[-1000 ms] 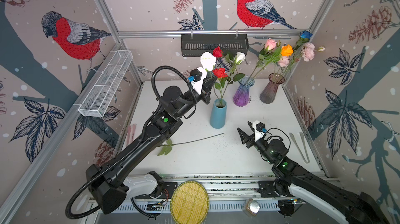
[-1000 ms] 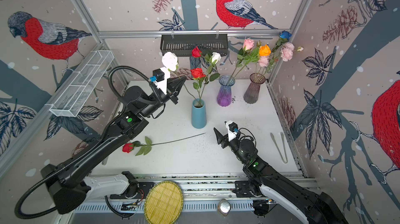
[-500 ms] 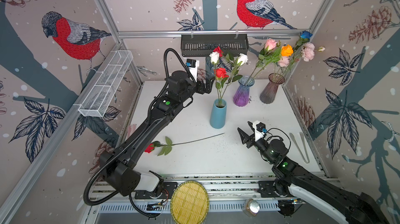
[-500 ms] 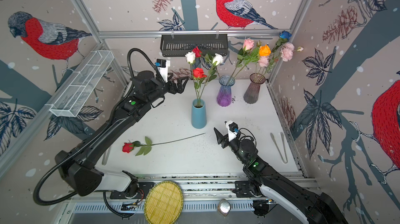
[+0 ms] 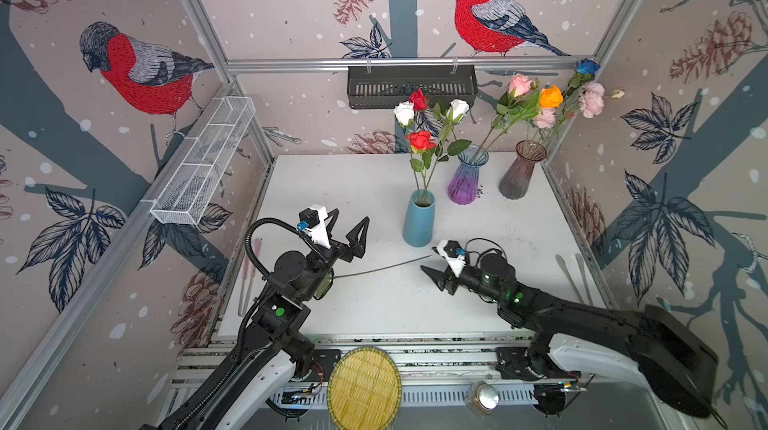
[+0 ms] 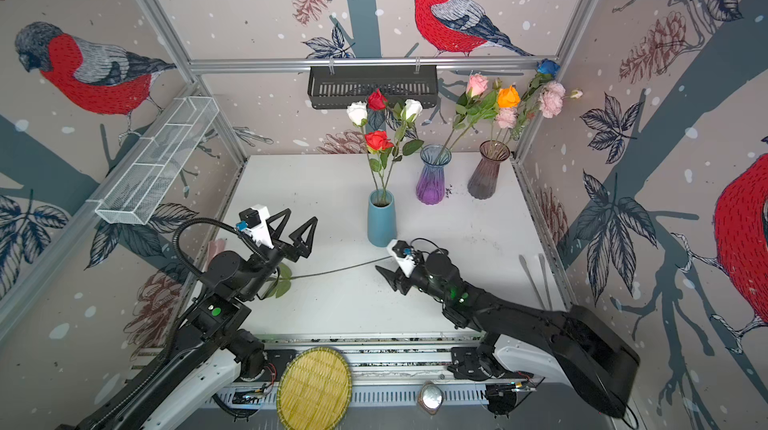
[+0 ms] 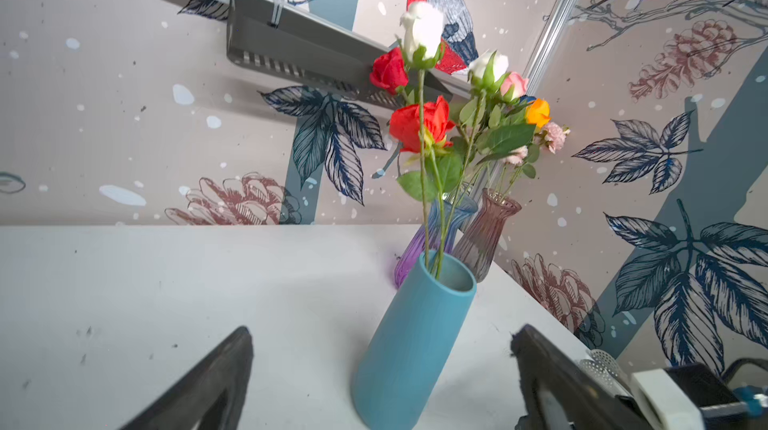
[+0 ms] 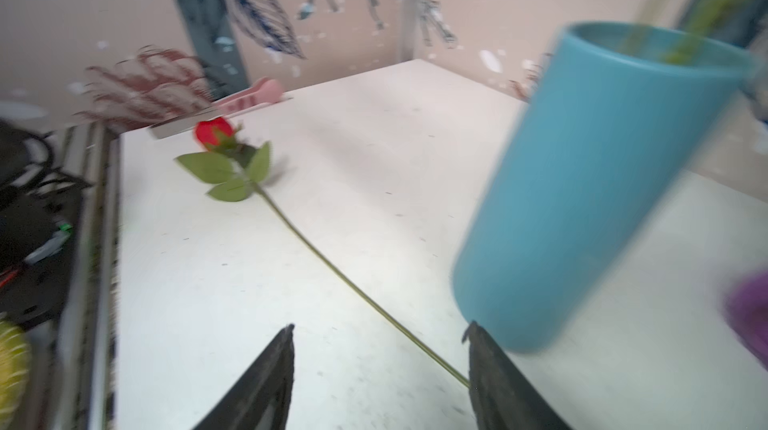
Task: Arrange the flowers into the vase
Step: 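Open the left gripper and withdraw it while the right reaches toward the small red rose, then close the right gripper on the small red rose stem and lift it upright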
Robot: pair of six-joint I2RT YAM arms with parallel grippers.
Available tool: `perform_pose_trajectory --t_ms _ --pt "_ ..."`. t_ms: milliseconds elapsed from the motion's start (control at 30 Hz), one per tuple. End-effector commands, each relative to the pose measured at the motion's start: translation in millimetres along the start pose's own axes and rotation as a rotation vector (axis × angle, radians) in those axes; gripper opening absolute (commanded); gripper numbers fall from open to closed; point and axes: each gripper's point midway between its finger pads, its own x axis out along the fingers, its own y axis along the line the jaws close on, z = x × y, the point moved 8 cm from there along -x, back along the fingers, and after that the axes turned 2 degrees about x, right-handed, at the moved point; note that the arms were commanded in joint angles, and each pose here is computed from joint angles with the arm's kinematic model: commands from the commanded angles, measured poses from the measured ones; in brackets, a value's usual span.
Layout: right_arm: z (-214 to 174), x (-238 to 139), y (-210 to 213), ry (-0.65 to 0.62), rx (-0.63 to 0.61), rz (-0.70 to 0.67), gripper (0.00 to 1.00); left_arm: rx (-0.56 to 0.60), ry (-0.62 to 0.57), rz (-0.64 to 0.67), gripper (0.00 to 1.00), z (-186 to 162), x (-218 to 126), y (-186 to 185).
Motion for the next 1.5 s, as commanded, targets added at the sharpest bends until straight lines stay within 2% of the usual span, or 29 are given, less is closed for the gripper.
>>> perform_pose_trajectory --t_ms 0,167,500,633,733,833,900,967,1000,1133,1233,1333,1467 --pt "-9.6 38.6 19.1 0.158 -0.030 0.197 0.63 -0.036 -0.100 -0.013 0.97 -2.5 -7.2 2.6" --pt "-28.5 115.6 28.4 0.440 -0.060 0.309 0.50 -0.082 -0.162 -0.008 0.97 -12.0 -25.5 8.3" --pt "-30.1 214.3 42.4 0.584 -0.183 0.359 0.53 -0.188 -0.312 0.002 0.98 21.1 -78.0 5.2" --pt "-40.0 236.3 53.8 0.637 -0.223 0.374 0.54 -0.166 -0.268 -0.012 0.98 36.9 -81.0 -2.7" --pt "-46.2 247.9 58.3 0.669 -0.236 0.363 0.53 -0.162 -0.300 -0.066 0.98 47.1 -87.2 -9.5" --pt "-50.1 255.2 60.2 0.691 -0.251 0.336 0.46 -0.151 -0.319 -0.073 0.98 51.3 -92.0 -10.9" --pt "-49.1 257.8 60.6 0.692 -0.248 0.328 0.29 -0.140 -0.324 -0.063 0.98 52.9 -93.8 -10.5" --pt "-45.5 258.3 60.1 0.683 -0.236 0.323 0.10 -0.130 -0.326 -0.057 0.98 54.8 -95.1 -10.6" --pt "-42.4 257.7 59.8 0.673 -0.225 0.324 0.05 -0.127 -0.326 -0.056 0.98 55.4 -95.3 -10.8" --pt "-19.5 247.4 52.2 0.587 -0.145 0.334 0.02 -0.121 -0.324 -0.063 0.98 58.3 -95.8 -12.5" --pt "11.6 228.4 41.3 0.471 -0.070 0.314 0.02 -0.122 -0.314 -0.077 0.98 58.2 -93.7 -13.9" --pt "50.0 199.0 26.4 0.326 -0.005 0.255 0.02 -0.132 -0.290 -0.116 0.97 54.3 -86.6 -16.9" --pt "98.7 149.6 3.6 0.123 0.036 0.137 0.02 -0.216 -0.234 -0.222 0.97 40.3 -67.1 -22.8"
